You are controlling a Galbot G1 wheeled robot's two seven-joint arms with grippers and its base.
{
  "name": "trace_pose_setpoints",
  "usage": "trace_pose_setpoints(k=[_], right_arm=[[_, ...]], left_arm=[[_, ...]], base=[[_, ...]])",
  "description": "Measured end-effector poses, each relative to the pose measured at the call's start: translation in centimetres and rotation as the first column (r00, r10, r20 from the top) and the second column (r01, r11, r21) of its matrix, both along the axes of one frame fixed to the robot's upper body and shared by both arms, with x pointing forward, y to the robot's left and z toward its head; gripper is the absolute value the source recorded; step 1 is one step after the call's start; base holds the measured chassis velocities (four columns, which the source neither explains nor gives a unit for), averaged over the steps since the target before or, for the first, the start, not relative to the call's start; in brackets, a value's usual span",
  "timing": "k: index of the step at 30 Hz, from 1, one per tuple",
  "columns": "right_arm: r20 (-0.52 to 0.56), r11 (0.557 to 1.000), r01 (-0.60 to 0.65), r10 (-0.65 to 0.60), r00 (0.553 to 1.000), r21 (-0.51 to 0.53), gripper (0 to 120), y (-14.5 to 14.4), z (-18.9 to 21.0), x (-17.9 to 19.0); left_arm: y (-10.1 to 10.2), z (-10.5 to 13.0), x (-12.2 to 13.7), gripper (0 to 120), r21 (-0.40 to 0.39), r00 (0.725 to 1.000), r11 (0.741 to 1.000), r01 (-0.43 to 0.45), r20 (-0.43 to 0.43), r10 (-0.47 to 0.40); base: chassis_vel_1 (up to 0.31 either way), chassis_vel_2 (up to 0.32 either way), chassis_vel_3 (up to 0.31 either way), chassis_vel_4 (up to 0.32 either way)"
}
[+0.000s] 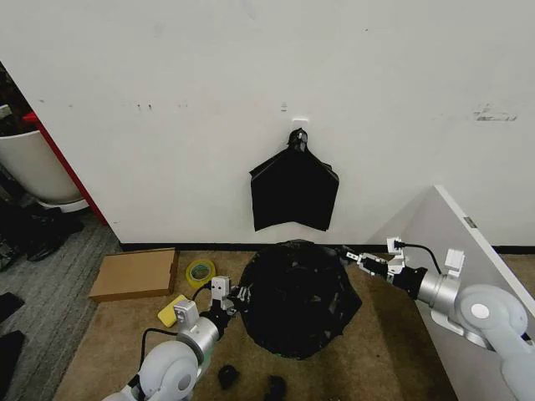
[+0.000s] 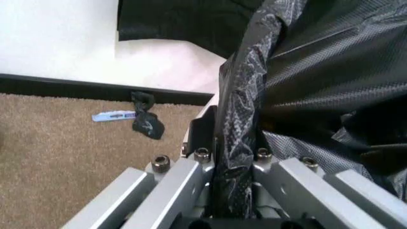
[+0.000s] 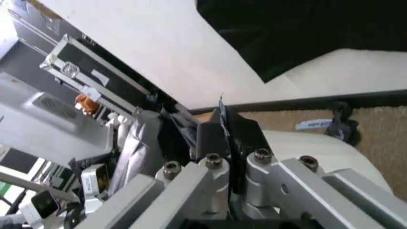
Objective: Place the garbage bag over the trash bin.
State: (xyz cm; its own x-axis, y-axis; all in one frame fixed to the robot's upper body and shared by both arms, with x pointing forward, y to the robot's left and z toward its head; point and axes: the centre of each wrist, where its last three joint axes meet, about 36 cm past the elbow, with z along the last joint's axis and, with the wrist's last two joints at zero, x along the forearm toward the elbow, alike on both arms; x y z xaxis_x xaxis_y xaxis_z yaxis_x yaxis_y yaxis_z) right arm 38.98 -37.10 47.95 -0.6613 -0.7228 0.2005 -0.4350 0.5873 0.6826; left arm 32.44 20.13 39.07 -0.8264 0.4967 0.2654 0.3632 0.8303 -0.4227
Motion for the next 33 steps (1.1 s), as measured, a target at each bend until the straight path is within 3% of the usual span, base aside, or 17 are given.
trace_pose_setpoints(k=[8,26,28,33], right_arm=[[-0.007,1.0,0.01,-0.01,1.0,0.01,0,-0.61,0.12,-0.31],[-0.018,0.999,-0.04,0.04,0.999,0.002,67,-0.07,-0.3,-0.62],[-0.018,0.999,-0.04,0.04,0.999,0.001,67,-0.03,-0.38,-0.63],[-0.019,0.999,-0.041,0.041,0.999,0.005,46,0.28,-0.54,-0.66]], left_arm=[[-0.07,0.09,0.02,1,-0.002,1.0,1.0,0.001,-0.001,-0.001],[-0.03,0.19,0.02,1,-0.004,1.0,1.0,-0.004,-0.007,0.004],[-0.05,0.19,0.01,1,-0.005,1.0,1.0,-0.004,-0.007,0.004],[-0.14,0.16,-0.03,1,-0.005,1.0,1.0,-0.002,-0.009,0.002]], base=[[0.0,0.0,0.0,0.0],[0.0,0.0,0.0,0.0],[0.0,0.0,0.0,0.0],[0.0,0.0,0.0,0.0]])
